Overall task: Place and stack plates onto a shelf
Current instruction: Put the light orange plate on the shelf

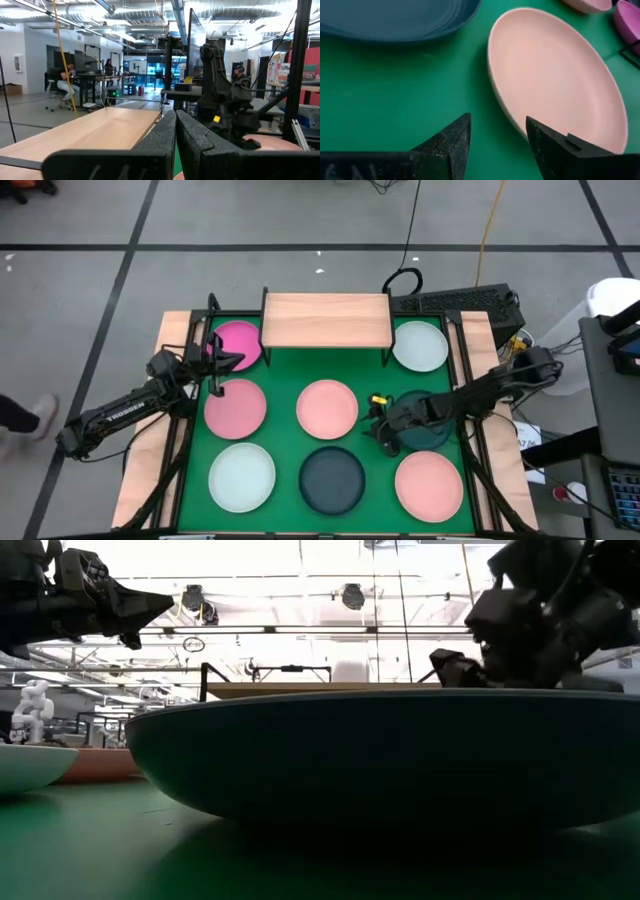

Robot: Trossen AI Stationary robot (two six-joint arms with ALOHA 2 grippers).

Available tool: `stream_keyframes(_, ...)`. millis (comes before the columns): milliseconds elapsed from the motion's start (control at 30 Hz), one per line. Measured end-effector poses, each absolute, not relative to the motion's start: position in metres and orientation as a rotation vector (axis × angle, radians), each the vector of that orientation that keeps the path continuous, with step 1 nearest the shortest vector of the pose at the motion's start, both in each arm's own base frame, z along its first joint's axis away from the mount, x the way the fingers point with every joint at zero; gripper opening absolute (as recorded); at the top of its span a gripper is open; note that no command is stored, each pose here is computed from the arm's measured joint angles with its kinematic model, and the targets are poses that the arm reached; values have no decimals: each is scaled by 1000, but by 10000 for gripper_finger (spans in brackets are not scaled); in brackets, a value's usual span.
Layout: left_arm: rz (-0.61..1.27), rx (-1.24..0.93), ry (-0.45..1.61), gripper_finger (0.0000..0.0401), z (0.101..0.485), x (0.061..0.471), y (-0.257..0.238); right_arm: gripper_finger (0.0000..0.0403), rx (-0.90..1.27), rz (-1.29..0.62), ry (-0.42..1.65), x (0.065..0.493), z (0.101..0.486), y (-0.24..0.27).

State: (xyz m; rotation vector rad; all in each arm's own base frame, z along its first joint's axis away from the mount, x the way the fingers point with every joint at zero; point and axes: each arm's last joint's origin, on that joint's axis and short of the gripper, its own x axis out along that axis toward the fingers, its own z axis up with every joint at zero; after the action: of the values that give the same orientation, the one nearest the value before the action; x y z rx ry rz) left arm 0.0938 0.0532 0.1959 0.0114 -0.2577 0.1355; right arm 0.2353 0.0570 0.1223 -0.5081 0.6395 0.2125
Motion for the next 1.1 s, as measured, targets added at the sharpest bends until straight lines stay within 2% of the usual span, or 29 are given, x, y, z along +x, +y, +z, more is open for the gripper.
stream_keyframes(433, 136, 11, -257, 19, 196, 94, 53, 167, -640, 206, 722, 263, 101, 57)
stream_keyframes(600, 135, 11, -257, 19, 196, 94, 53, 113, -638, 206, 732, 263, 98, 56)
stream_keyframes(767, 136, 11, -257, 19, 196, 94, 53, 18, -643, 198, 716, 261, 105, 55)
stream_keyframes(1100, 135, 11, -257, 19, 196, 94, 53, 3, -612, 185, 585, 259, 136, 59)
